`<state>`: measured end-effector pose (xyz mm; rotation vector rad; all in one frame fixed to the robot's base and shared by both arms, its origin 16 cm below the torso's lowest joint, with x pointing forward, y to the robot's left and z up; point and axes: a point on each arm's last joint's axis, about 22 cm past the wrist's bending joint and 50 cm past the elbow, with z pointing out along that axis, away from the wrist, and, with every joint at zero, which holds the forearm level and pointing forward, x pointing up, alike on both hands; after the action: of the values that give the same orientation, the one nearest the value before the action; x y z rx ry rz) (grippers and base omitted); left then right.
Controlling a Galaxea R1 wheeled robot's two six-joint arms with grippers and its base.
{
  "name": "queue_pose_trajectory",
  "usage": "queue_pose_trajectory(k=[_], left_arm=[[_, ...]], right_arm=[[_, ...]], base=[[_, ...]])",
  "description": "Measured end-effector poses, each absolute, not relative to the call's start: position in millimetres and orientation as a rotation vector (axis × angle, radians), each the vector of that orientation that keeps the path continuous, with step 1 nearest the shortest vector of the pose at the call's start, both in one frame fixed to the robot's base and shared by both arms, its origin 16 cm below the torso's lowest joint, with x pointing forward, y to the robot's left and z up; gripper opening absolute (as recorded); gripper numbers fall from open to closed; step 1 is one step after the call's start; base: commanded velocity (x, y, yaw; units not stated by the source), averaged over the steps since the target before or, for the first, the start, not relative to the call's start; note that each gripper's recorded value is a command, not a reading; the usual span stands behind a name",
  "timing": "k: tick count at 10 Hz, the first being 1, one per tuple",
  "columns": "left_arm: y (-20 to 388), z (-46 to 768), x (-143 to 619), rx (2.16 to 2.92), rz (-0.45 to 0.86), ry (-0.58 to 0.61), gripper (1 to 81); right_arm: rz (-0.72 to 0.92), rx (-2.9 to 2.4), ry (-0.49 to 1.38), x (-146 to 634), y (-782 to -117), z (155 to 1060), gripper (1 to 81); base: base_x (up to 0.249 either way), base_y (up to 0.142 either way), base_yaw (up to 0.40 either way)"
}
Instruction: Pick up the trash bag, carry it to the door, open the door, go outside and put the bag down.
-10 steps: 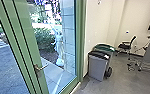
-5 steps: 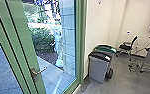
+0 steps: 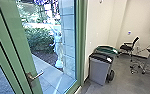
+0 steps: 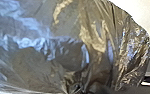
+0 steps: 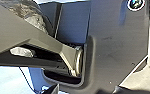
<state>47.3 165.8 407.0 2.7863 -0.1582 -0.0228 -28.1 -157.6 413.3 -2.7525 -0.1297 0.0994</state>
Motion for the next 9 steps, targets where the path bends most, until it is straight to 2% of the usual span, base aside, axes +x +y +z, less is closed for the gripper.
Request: queue_pose_trajectory(k=[6,9], left_arm=[[165.8,406.9,47.7,2.786,-0.023,-0.158,1.0],[165.7,406.9,48.3,2.786,-0.023,-0.157,1.0]], right_arm=[[0.093,-2.747,-0.131,-24.7,-152.9,413.5,81.1],[0.088,-2.745,-0.133,-21.0,-150.7,413.6,81.1]], base=[[0.119,0.0,0.0],[0.057,0.0,0.0]])
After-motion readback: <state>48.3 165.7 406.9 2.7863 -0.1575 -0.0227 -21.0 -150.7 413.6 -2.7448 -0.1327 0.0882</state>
